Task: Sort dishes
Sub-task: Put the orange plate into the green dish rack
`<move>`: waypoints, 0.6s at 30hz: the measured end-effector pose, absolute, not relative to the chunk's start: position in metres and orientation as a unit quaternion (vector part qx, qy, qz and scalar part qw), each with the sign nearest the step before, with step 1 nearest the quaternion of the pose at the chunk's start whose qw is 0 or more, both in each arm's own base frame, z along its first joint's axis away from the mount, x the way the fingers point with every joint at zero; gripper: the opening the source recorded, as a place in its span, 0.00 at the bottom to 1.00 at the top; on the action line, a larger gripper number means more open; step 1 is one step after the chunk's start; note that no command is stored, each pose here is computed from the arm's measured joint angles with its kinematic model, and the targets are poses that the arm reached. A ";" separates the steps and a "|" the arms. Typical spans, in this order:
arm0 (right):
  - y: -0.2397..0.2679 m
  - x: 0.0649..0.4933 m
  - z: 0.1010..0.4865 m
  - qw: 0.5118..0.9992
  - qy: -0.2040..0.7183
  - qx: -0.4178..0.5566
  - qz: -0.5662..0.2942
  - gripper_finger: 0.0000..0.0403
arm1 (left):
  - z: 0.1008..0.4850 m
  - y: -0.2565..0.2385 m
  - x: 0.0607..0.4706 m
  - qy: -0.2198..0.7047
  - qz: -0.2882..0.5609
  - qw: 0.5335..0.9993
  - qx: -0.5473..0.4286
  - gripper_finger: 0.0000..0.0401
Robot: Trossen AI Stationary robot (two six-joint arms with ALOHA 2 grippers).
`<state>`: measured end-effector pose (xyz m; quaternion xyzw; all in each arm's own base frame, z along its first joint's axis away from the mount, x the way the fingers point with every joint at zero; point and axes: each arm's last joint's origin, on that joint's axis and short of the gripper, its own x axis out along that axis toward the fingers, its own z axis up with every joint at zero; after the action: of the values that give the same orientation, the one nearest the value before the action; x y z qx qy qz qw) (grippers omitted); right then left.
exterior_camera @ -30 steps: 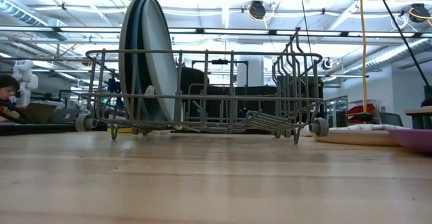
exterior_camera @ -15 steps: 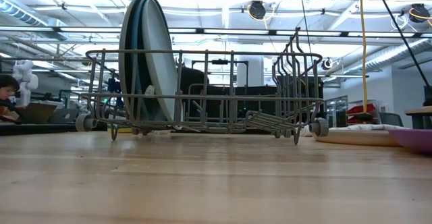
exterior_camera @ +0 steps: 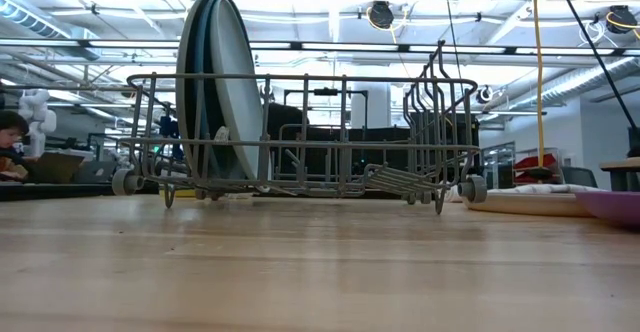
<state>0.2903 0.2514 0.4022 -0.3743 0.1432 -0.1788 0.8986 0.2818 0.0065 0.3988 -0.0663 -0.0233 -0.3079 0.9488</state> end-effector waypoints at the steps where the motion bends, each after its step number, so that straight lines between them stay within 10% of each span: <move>1: 0.251 0.291 0.402 0.887 0.148 -0.398 -0.183 0.38 | 0.399 0.010 0.282 -0.017 -0.293 0.952 -0.088 0.04; 18: 0.250 0.294 0.383 0.691 0.251 -0.641 -0.223 0.56 | 0.393 0.058 0.286 -0.020 -0.092 0.951 -0.294 0.04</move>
<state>0.2936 0.2500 0.3834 -0.6405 0.2505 -0.2225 0.6910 0.2861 0.0577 0.3932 -0.2937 -0.0196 -0.0918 0.9513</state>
